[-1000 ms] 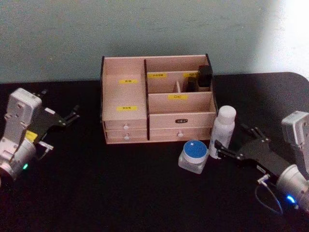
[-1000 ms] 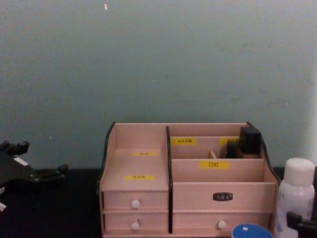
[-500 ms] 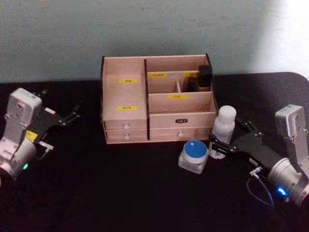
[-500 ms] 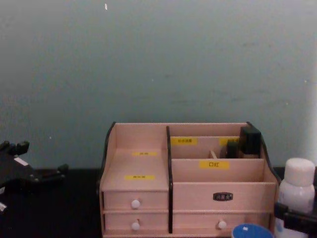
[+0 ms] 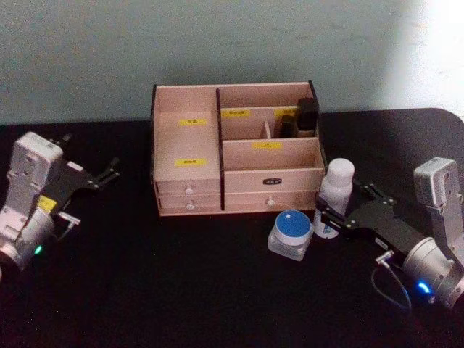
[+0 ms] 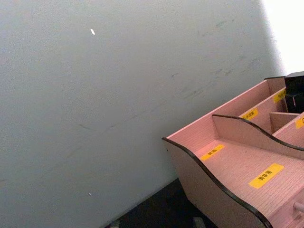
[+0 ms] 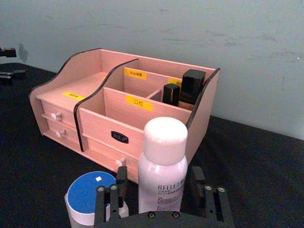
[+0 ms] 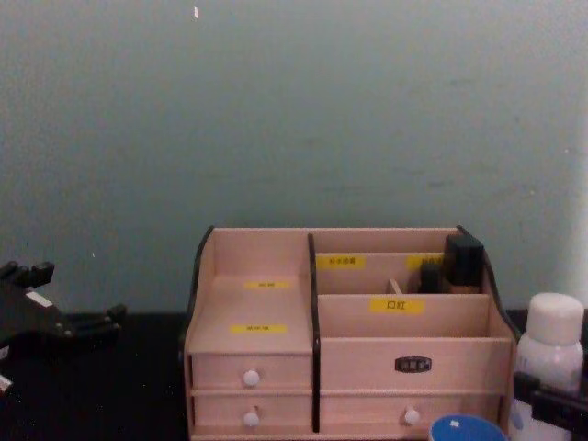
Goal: Pick up the facial cleanser and watermelon frost from the table and place them into the tiered storage box.
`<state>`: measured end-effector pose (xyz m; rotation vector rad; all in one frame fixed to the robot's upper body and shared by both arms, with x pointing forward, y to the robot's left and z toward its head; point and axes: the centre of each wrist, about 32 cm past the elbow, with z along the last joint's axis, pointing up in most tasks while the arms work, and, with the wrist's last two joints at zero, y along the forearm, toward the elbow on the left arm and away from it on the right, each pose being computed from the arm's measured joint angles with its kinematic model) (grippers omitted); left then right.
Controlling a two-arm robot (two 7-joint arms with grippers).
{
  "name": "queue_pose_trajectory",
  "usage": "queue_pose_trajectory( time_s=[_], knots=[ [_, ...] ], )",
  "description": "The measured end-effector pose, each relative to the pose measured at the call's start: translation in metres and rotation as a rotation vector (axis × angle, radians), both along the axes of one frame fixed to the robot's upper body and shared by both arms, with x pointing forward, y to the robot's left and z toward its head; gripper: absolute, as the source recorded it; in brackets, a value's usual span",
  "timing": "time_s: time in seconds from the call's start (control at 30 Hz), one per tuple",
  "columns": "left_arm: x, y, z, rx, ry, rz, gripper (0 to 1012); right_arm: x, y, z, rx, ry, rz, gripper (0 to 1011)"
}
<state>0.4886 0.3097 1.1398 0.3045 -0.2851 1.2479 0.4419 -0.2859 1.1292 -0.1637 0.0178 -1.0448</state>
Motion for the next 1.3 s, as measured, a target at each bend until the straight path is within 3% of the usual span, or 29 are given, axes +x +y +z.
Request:
queue_pose_trajectory(
  time_s=[0.33, 0.93, 1.3],
  knots=[
    [0.0, 0.0, 0.0, 0.0, 0.0, 0.0, 1001, 0.0, 0.0, 0.0, 0.0, 0.001, 0.0, 589],
    [0.0, 0.0, 0.0, 0.0, 0.0, 0.0, 1001, -0.002, -0.002, 0.002, 0.01, -0.004, 0.001, 589],
    [0.0, 0.0, 0.0, 0.0, 0.0, 0.0, 1001, -0.017, -0.011, 0.021, 0.053, -0.037, 0.044, 589]
  ],
)
